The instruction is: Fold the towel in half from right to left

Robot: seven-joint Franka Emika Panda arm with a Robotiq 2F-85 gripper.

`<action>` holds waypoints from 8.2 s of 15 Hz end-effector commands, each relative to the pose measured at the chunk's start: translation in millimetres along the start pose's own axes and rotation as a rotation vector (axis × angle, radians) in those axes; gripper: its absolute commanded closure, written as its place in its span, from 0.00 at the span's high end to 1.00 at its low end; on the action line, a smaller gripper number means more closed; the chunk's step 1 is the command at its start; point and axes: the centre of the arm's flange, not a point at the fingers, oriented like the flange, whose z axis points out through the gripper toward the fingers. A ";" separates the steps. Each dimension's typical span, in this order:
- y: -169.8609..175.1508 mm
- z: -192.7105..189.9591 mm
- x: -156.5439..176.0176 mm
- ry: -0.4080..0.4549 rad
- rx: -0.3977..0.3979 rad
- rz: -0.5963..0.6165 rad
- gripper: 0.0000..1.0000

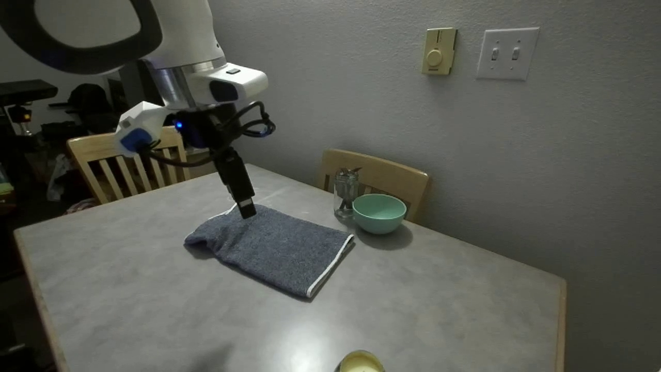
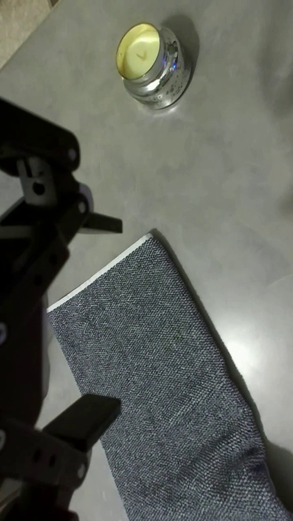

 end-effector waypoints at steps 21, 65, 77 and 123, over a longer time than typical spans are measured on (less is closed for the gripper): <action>46.9 49.3 38.9 0.147 0.033 -0.127 1.00; -1.6 245.5 123.6 -0.230 0.047 -0.724 1.00; 58.9 257.7 120.4 -0.135 0.292 -0.575 1.00; -41.6 99.6 122.1 -0.193 0.058 -0.745 0.02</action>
